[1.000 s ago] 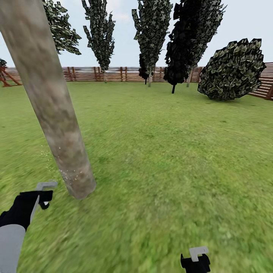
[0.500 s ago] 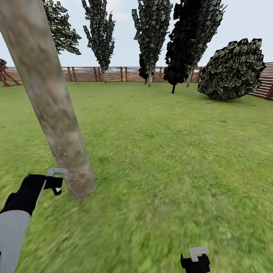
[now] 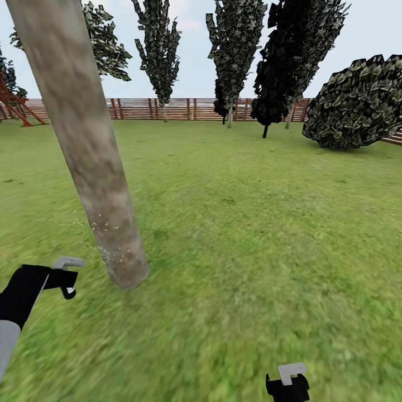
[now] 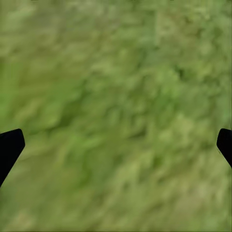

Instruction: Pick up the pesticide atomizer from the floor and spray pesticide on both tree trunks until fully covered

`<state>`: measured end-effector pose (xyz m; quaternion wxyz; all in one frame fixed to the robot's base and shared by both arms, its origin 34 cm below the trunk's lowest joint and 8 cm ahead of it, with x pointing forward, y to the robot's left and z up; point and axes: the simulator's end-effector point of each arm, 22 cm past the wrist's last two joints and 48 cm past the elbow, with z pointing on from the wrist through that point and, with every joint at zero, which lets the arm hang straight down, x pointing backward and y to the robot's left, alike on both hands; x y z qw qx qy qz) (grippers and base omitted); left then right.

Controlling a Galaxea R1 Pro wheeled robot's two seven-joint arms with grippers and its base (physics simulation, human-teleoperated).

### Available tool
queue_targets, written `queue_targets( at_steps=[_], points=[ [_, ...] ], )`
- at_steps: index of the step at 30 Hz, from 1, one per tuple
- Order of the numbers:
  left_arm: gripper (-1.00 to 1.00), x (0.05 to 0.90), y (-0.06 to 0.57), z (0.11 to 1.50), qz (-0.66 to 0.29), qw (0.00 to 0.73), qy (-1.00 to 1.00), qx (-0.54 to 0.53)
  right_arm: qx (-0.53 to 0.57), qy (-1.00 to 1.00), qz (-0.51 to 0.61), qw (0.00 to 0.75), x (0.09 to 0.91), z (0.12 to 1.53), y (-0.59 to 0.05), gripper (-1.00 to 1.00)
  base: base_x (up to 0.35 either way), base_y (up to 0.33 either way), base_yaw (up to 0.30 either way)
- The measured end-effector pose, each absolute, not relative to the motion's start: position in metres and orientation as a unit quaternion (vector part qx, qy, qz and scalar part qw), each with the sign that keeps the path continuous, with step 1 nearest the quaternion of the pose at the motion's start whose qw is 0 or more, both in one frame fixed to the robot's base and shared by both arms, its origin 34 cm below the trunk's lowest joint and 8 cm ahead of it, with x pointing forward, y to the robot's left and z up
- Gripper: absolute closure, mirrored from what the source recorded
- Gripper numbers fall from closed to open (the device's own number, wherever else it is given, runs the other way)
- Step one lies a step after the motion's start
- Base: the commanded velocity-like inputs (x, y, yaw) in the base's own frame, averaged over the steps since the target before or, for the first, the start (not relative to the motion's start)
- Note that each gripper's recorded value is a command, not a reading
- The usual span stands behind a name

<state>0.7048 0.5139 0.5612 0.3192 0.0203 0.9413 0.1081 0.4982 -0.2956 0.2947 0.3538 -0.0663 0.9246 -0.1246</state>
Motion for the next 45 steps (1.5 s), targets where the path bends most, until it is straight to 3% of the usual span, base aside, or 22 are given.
queue_targets(
  at_steps=[23, 39, 45],
  points=[
    [1.0, 0.7048, 0.5067, 0.5564, 0.114, 0.312, 0.943, 0.033, -0.066, 0.925, -0.125, 0.353, 0.4978, 0.2944, -0.2957, -1.0, 0.075, -0.25, 0.007],
    [1.0, 0.7034, 0.5108, 0.5564, 0.119, 0.311, 0.942, 0.027, -0.066, 0.925, -0.124, 0.354, 0.4977, 0.2945, -0.2945, -1.0, 0.134, -0.252, 0.255],
    [1.0, 0.7039, 0.5108, 0.5572, 0.119, 0.312, 0.942, 0.026, -0.066, 0.925, -0.124, 0.354, 0.4976, 0.2945, -0.2945, -1.0, 0.217, -0.208, 0.042]
  ],
)
